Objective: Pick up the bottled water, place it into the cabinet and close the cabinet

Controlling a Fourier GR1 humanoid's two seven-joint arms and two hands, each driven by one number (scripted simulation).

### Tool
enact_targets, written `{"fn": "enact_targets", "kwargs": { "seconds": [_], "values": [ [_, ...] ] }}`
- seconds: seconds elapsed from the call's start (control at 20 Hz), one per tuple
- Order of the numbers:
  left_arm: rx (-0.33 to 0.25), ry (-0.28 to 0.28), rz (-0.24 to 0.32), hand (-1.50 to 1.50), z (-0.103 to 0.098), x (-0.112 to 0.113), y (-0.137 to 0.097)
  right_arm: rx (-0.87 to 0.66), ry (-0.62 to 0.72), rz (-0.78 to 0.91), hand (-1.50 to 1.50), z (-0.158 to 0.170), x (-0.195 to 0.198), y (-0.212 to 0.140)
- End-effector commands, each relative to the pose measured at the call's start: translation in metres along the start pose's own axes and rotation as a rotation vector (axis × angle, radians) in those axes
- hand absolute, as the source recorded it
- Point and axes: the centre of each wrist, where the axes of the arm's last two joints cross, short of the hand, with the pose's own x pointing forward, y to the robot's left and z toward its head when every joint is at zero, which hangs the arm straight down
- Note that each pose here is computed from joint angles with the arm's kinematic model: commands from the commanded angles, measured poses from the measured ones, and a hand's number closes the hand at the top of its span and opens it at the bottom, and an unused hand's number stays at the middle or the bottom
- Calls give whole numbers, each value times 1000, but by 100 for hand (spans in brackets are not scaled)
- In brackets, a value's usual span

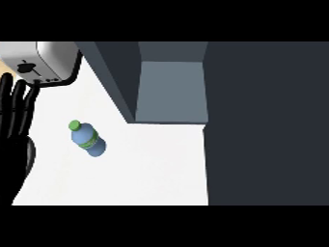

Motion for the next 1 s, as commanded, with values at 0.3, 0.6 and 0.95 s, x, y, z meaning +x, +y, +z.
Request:
{"fn": "enact_targets", "kwargs": {
  "seconds": [0.3, 0.6, 0.95],
  "values": [
    [-281, 399, 315, -150, 15, -41, -21, 100, 175, -282, -150, 30, -8, 24],
    [-298, 542, 409, -150, 14, -23, 19, 140, 280, -384, -150, 55, 13, 7],
    [-299, 566, 406, -150, 26, -1, 52, 111, 320, -414, -150, 86, -4, -15]
  ]
}}
